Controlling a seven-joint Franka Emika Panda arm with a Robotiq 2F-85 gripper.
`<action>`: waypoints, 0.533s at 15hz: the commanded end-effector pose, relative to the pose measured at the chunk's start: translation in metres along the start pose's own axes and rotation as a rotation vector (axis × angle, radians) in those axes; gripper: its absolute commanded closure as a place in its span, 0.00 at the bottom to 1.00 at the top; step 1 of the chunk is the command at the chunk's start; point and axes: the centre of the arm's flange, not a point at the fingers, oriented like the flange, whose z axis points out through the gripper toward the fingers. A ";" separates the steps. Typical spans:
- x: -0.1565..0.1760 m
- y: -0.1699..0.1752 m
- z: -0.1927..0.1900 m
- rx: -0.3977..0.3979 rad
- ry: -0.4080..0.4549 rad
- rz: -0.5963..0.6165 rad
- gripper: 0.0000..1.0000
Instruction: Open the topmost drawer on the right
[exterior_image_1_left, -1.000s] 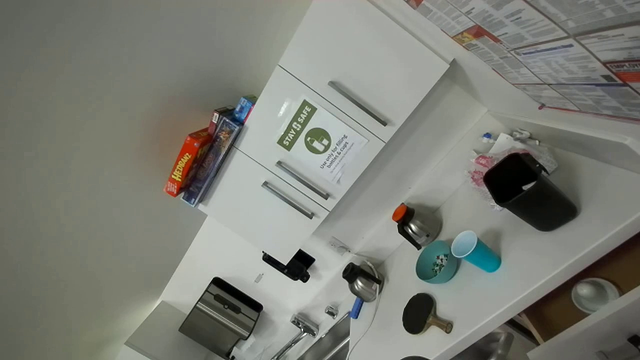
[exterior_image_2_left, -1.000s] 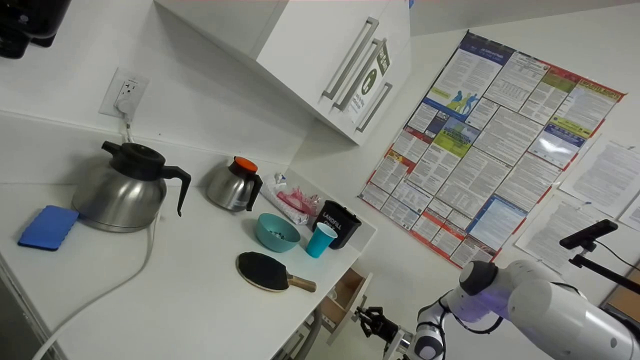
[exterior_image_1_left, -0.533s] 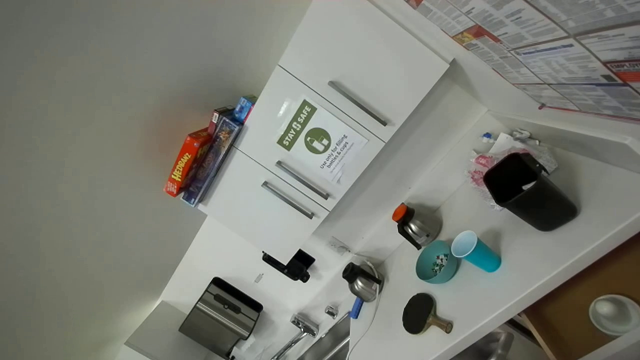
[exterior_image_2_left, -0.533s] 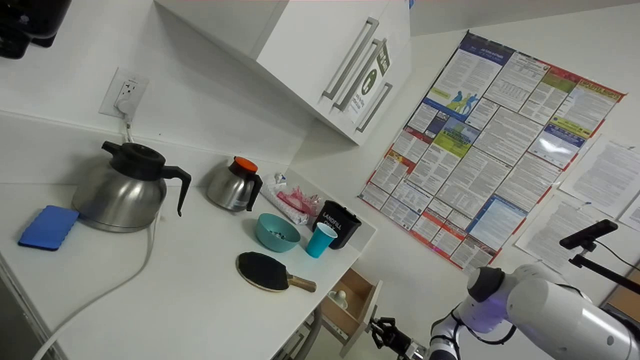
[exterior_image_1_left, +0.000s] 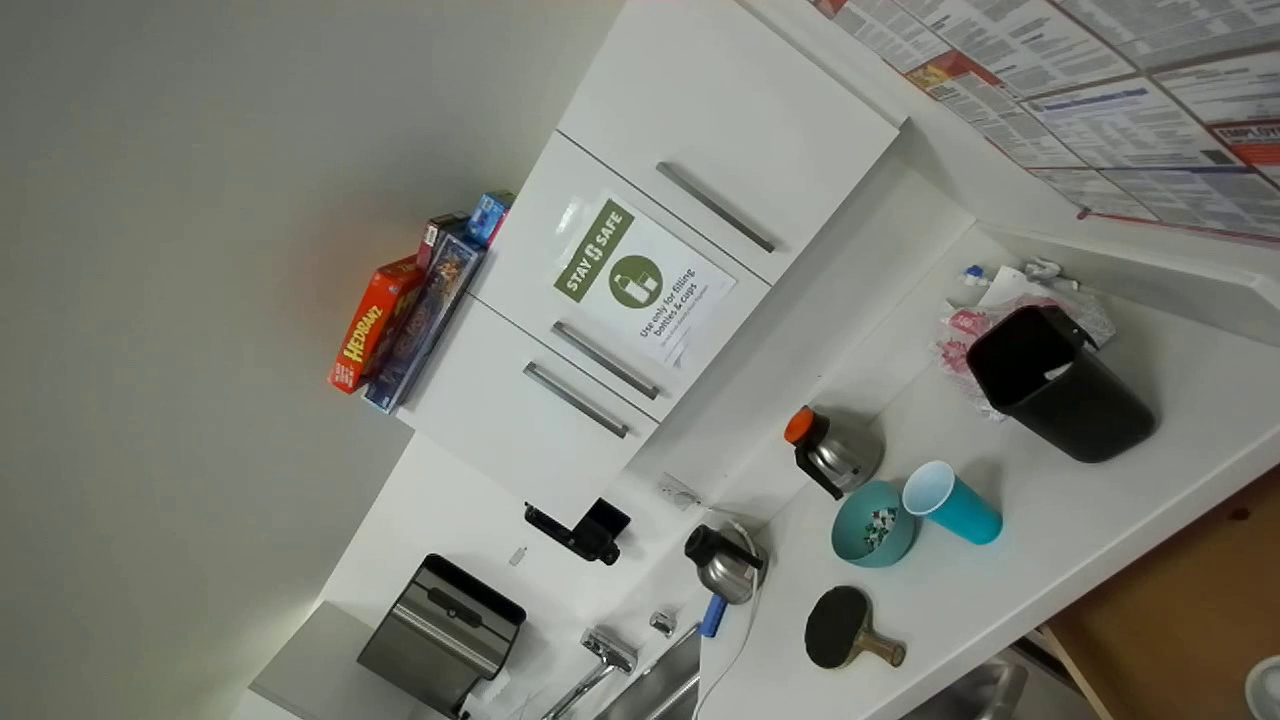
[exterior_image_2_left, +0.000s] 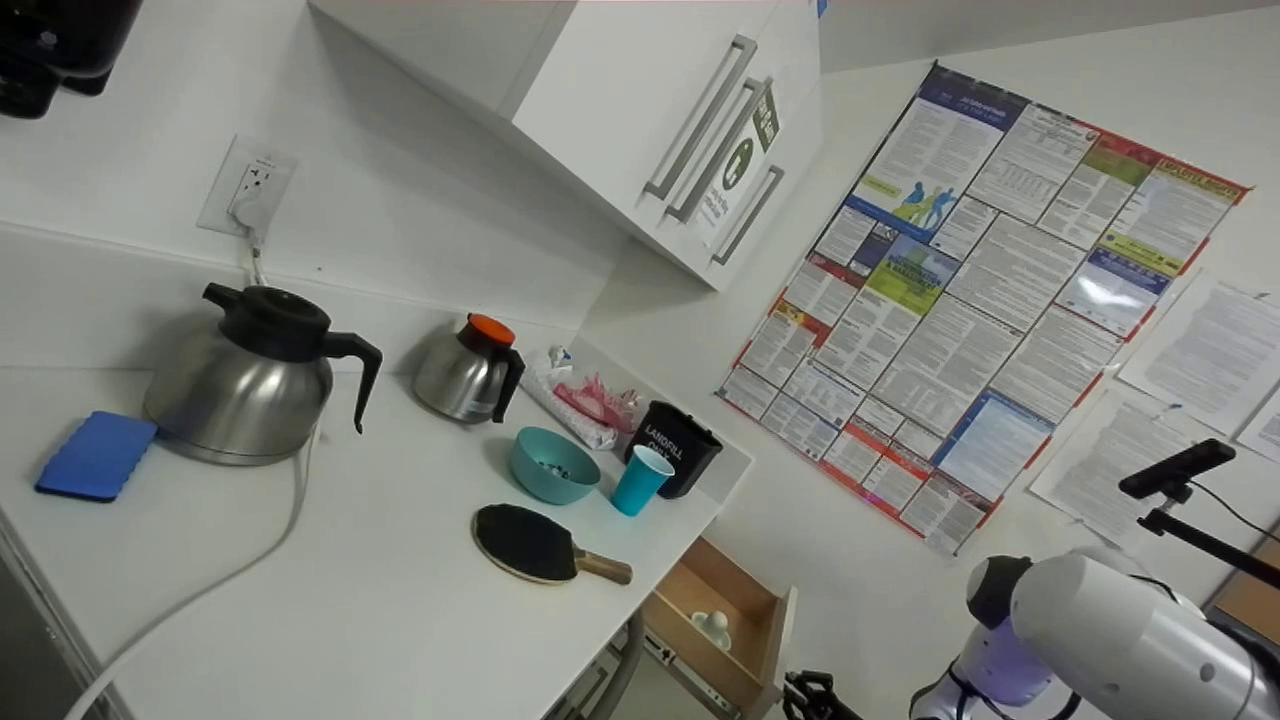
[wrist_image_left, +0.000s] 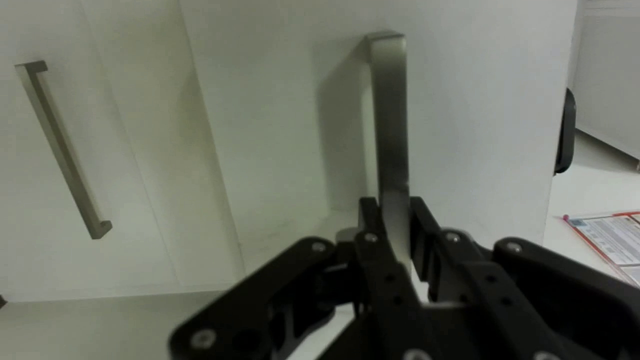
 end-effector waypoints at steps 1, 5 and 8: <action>0.014 0.035 -0.025 -0.004 0.080 0.033 0.96; -0.001 0.014 -0.028 -0.009 0.062 0.018 0.58; -0.026 -0.011 -0.030 -0.037 0.029 0.002 0.43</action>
